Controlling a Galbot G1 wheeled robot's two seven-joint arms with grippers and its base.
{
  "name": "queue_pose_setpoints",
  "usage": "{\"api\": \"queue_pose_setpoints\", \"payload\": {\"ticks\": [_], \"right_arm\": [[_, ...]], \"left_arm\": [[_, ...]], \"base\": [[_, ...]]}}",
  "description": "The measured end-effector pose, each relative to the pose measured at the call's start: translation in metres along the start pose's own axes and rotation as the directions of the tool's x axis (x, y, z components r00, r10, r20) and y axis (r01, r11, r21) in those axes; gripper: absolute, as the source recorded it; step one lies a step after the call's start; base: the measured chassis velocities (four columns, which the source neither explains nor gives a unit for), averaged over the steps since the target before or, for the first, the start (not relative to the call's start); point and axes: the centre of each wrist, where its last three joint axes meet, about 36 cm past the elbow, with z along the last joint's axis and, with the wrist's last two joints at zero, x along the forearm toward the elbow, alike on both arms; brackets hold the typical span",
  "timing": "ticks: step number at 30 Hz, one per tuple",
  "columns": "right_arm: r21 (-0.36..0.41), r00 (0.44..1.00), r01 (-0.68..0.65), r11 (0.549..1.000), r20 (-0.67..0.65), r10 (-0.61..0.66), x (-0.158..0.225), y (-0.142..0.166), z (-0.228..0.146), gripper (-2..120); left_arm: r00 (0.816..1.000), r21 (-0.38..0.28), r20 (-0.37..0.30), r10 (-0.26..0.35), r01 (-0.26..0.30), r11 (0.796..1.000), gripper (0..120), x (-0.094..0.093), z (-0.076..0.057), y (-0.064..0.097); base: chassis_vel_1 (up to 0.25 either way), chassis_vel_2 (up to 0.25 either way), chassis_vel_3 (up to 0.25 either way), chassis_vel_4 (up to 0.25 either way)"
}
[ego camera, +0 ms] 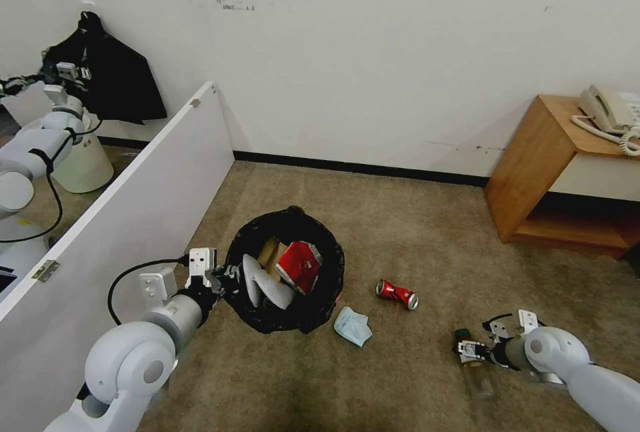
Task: Pick up the trash bin and place the garbage on the floor into it.
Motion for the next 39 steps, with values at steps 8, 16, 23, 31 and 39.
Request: {"api": "queue_pose_setpoints", "payload": {"ticks": [8, 16, 23, 31, 39], "right_arm": [[0.004, 1.000, -0.002, 1.000, -0.006, 0.002, -0.008, 0.007, 0.000, 96], [0.018, 1.000, -0.001, 1.000, -0.016, 0.001, -0.013, 0.014, -0.001, 65], [0.025, 1.000, -0.001, 1.000, -0.008, 0.001, -0.009, 0.020, -0.001, 42], [0.026, 1.000, -0.005, 1.000, 0.002, 0.005, -0.004, 0.023, -0.002, 29], [0.018, 0.999, -0.027, 0.999, 0.039, 0.026, 0.014, 0.010, -0.005, 29]], "left_arm": [[1.000, 0.002, 0.000, -0.003, 0.003, 1.000, 0, -0.003, 0.000, 0.002], [1.000, 0.005, 0.005, -0.005, 0.005, 1.000, 0, -0.004, -0.002, 0.004], [1.000, 0.007, 0.008, -0.003, 0.003, 1.000, 0, -0.004, -0.002, 0.004], [1.000, 0.008, 0.008, -0.003, 0.003, 1.000, 0, -0.001, -0.002, 0.002], [1.000, 0.006, 0.008, 0.002, -0.002, 1.000, 0, 0.002, 0.000, -0.002]], "base": [[0.000, 0.000, 0.000, 0.000], [0.000, 0.000, 0.000, 0.000], [0.000, 0.000, 0.000, 0.000], [0.000, 0.000, 0.000, 0.000], [0.000, 0.000, 0.000, 0.000]]}}
